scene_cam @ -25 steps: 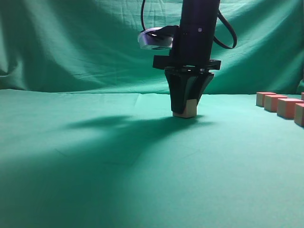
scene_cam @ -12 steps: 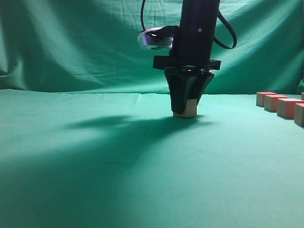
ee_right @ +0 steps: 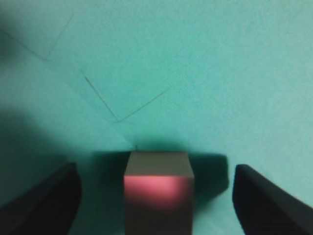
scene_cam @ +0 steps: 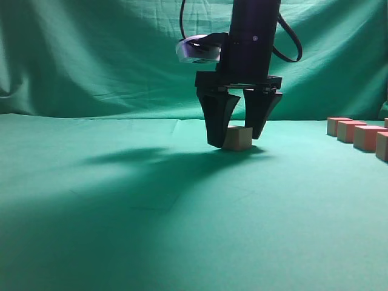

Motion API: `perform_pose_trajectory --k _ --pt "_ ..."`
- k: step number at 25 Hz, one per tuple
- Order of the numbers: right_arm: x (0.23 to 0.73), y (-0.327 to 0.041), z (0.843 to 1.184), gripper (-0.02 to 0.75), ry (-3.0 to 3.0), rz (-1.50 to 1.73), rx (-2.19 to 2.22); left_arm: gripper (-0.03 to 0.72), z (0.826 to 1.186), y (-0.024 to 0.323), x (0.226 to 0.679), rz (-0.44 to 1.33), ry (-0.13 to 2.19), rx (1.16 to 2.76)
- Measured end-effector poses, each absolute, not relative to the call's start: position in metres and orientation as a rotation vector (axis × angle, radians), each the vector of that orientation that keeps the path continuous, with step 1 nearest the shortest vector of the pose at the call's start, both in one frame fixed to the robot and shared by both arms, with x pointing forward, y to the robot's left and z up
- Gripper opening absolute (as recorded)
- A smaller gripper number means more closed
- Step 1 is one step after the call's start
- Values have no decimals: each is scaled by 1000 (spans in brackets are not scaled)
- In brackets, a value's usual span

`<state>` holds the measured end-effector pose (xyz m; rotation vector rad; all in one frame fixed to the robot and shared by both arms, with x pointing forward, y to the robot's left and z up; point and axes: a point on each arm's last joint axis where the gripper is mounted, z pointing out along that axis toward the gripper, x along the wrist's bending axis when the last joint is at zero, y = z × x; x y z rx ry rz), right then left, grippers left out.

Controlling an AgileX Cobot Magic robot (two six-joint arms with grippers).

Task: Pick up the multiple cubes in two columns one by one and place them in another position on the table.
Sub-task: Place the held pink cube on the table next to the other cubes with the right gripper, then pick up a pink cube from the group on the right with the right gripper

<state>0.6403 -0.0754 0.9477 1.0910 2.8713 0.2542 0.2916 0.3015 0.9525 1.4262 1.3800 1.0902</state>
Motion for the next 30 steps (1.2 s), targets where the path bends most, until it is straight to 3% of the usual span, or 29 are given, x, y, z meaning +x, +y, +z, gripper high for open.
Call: perform_pose_trajectory --k 6,9,10,18,24,29,30 --pt "644 -73 965 577 2863 271 1087 0 953 301 292 1090 1380 1426" --pt "647 -72 992 577 2840 302 1100 0 953 301 292 1090 1380 1426" --pt "647 -72 1002 617 2825 320 1112 0 953 301 292 1090 1380 1426" --pt "637 -80 1063 599 2646 451 1280 0 953 301 292 1090 1380 1426" --pt "604 -100 1096 599 2607 454 1291 0 953 301 292 1090 1380 1426" --pt "567 -131 1099 599 2556 292 1305 0 953 301 292 1090 1380 1426" --pt "560 -138 1098 554 2546 251 1302 0 953 301 292 1090 1380 1426"
